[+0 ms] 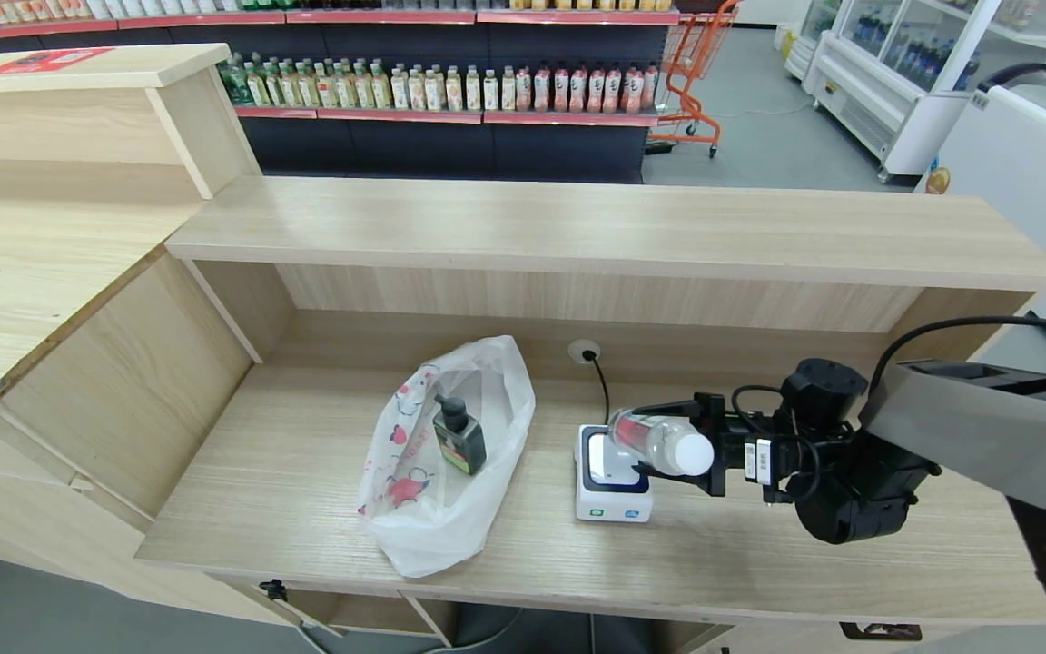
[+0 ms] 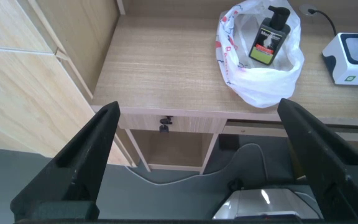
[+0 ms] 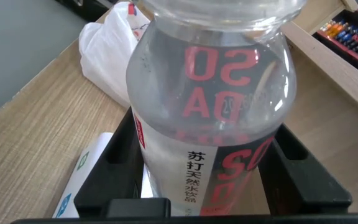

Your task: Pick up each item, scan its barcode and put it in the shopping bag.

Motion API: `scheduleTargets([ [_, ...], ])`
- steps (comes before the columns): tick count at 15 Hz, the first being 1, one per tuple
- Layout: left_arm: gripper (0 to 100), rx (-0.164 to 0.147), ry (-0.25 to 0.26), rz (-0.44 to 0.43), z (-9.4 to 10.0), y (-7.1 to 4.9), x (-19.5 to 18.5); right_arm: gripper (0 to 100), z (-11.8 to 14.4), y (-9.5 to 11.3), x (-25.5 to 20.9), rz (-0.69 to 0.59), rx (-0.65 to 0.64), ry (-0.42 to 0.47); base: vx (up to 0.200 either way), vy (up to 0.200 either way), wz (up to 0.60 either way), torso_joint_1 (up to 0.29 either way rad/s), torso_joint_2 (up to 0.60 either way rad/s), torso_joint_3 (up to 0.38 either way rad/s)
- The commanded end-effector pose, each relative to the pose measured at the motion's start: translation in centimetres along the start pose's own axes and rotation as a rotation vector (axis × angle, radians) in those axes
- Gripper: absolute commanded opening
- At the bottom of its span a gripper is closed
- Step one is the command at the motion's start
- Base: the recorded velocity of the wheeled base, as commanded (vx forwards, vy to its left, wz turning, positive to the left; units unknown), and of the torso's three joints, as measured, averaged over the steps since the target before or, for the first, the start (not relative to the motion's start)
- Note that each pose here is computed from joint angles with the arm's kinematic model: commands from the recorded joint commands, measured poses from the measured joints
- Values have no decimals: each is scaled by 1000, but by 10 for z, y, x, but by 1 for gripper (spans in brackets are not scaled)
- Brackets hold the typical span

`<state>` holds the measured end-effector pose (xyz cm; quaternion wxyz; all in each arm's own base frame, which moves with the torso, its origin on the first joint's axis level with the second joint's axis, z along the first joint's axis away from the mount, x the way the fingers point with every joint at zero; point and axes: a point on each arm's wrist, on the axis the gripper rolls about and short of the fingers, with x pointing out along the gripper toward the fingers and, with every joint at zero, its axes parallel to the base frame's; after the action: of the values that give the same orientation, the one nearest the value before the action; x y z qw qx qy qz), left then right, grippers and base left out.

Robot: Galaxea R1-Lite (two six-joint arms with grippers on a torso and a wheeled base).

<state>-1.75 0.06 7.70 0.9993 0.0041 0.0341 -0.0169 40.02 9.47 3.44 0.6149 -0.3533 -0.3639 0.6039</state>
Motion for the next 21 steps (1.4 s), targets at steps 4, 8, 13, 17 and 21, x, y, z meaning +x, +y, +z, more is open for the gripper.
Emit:
scheduleTargets([
  [4,100,-1,-1,0,0,0,0,0,-10,2,8,7,-15,-18,0,0,0,0,0,0],
  [8,100,1,-1,0,0,0,0,0,-12,5,7,10,-8,-18,0,0,0,0,0,0],
  [13,100,-1,-1,0,0,0,0,0,-10,3,6,9,-14,-19,0,0,0,0,0,0],
  [17,100,-1,-1,0,0,0,0,0,-7,-1,6,8,-26,-20,0,0,0,0,0,0],
  [21,100,-1,-1,0,0,0,0,0,34,-41,-10,-22,-33,1,0,0,0,0,0,0],
])
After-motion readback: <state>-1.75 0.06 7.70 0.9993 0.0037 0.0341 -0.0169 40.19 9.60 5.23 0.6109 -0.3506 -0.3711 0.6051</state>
